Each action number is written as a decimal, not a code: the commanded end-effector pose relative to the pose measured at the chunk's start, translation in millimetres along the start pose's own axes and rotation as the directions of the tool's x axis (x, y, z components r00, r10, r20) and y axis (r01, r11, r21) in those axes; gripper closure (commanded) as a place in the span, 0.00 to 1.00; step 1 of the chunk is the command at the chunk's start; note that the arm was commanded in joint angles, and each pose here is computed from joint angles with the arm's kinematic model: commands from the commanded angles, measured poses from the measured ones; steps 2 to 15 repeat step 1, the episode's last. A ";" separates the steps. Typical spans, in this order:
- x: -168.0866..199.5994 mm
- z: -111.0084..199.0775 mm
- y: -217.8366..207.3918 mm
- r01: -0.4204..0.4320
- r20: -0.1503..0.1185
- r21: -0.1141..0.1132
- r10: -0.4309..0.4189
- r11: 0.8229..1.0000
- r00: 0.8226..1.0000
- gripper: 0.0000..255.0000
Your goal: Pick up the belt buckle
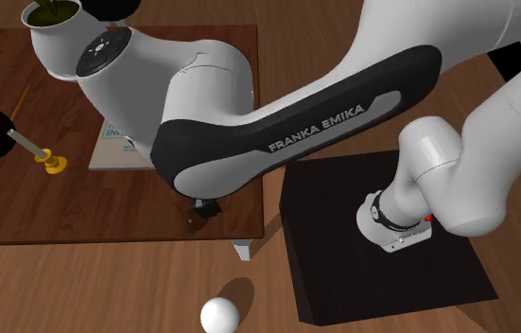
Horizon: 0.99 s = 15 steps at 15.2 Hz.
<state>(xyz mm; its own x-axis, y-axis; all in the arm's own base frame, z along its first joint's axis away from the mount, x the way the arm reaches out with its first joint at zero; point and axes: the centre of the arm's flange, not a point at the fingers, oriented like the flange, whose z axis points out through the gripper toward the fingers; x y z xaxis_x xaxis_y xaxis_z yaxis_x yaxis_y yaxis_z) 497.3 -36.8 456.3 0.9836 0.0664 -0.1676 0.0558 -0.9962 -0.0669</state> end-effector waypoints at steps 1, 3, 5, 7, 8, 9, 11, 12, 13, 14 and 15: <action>-1.0 -2.5 -0.1 0.000 0.000 0.000 0.000 1.000 1.000 1.00; -1.0 -2.5 -0.1 0.000 0.000 0.000 0.000 1.000 1.000 1.00; -1.0 -2.5 -0.1 0.000 0.000 0.000 0.000 1.000 1.000 1.00; -1.0 -2.5 -0.1 0.000 0.000 0.000 0.000 1.000 1.000 1.00; -1.0 -2.5 -0.1 0.000 0.000 0.000 0.000 1.000 1.000 1.00; -1.0 -2.5 -0.1 0.000 0.000 0.000 0.000 1.000 1.000 1.00; -1.0 -2.5 -0.1 0.000 0.000 0.000 0.000 1.000 1.000 1.00; -1.0 -2.5 -0.1 0.000 0.000 0.000 0.000 1.000 1.000 1.00; -1.0 -2.5 -0.1 0.000 0.000 0.000 0.000 1.000 1.000 1.00; -1.0 -2.5 -0.1 0.000 0.000 0.000 0.000 1.000 1.000 1.00; -1.0 -2.5 -0.1 0.000 0.000 0.000 0.000 1.000 1.000 1.00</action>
